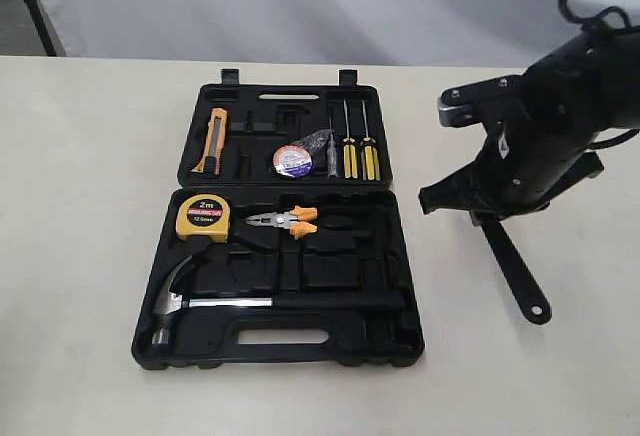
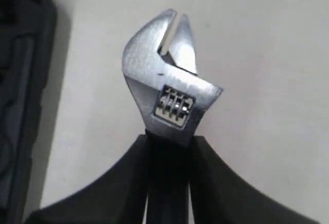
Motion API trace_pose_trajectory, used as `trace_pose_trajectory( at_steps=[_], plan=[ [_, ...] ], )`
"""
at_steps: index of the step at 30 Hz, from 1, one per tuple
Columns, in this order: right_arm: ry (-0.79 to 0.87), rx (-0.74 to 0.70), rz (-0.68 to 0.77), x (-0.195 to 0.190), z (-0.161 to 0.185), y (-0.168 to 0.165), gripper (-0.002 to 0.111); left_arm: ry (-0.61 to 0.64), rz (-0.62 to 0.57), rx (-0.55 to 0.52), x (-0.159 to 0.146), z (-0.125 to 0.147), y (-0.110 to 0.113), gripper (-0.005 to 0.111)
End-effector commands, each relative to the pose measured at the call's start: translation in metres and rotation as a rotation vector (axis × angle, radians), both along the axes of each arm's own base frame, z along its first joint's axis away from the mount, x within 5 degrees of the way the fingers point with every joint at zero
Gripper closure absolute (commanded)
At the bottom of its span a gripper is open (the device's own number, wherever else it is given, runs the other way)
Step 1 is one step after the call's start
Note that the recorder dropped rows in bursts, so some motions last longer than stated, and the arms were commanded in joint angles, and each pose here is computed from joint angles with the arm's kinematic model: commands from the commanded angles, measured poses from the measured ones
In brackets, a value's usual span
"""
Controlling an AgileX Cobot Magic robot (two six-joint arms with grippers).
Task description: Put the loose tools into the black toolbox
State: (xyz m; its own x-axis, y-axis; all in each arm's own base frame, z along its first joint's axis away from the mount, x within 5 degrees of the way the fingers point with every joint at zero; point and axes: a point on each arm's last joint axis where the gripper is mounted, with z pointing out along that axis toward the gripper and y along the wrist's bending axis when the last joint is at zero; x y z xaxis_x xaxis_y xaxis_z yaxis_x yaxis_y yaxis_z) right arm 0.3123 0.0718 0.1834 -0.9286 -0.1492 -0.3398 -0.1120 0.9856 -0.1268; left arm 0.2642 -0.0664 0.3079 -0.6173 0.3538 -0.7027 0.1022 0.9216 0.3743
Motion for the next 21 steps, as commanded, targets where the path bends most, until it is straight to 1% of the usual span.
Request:
trace_pose_trajectory(
  at_steps=[1, 4, 6, 8, 13, 21],
  plan=[
    [-0.064, 0.059, 0.125, -0.005, 0.022, 0.009, 0.109, -0.005, 0.001, -0.027, -0.002, -0.001, 0.000, 0.105],
    [-0.085, 0.096, 0.267, -0.009, 0.026, 0.028, 0.109, -0.005, 0.001, -0.027, -0.002, -0.001, 0.000, 0.105],
    [-0.106, 0.114, 0.377, -0.014, 0.027, 0.047, 0.109, -0.005, 0.001, -0.027, -0.002, -0.001, 0.000, 0.105],
    [-0.149, 0.133, 0.447, -0.017, 0.027, 0.068, 0.109, -0.005, 0.001, -0.027, -0.002, -0.001, 0.000, 0.105],
    [-0.229, 0.165, 0.565, -0.023, 0.020, 0.109, 0.109, -0.005, 0.001, -0.027, -0.002, -0.001, 0.000, 0.105],
    [-0.217, 0.146, 0.723, -0.015, 0.004, 0.162, 0.109, -0.005, 0.001, -0.027, -0.002, -0.001, 0.000, 0.105]
  ],
)
